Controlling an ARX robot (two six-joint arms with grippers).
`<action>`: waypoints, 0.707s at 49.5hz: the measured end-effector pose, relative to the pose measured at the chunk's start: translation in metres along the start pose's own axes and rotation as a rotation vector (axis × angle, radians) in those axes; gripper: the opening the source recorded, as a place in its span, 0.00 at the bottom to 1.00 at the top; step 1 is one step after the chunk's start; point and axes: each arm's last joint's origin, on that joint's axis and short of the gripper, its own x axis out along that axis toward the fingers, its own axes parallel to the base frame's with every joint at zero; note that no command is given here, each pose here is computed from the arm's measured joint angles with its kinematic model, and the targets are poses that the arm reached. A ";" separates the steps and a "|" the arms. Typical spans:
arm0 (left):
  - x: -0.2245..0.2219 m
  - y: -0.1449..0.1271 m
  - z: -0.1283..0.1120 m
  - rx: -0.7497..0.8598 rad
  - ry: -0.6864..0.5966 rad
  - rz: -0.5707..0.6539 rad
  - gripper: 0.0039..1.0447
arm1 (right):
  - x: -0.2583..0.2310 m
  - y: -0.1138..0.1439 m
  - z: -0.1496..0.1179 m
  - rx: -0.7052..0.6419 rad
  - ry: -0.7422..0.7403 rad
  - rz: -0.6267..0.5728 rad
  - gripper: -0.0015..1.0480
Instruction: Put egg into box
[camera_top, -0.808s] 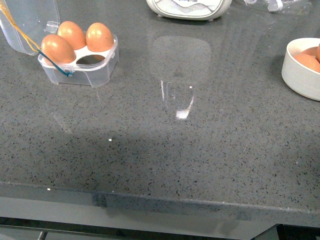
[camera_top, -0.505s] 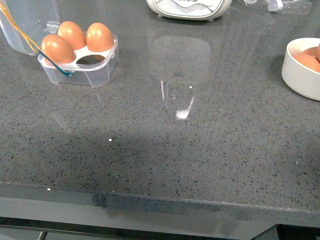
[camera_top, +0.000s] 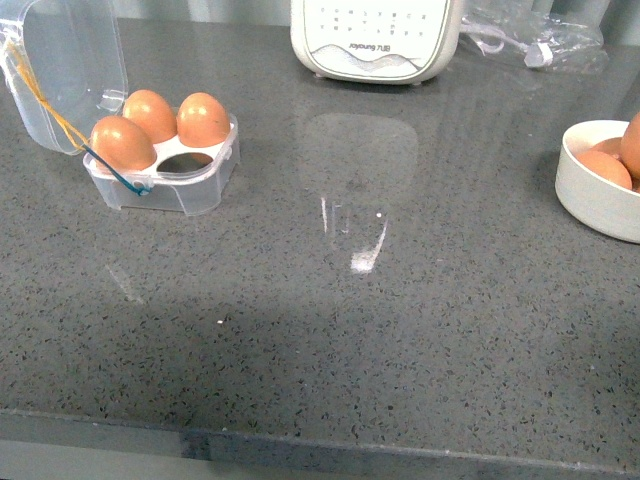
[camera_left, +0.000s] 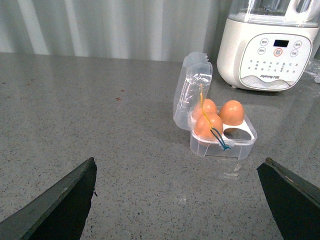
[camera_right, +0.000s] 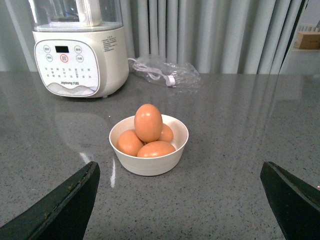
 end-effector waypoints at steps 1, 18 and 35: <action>0.000 0.000 0.000 0.000 0.000 0.000 0.94 | 0.000 0.000 0.000 0.000 0.000 0.000 0.93; 0.000 0.000 0.000 0.000 0.000 0.000 0.94 | 0.000 0.000 0.000 0.000 0.000 0.000 0.93; 0.000 0.000 0.000 0.000 0.000 0.000 0.94 | 0.003 0.004 0.023 0.077 -0.031 -0.119 0.93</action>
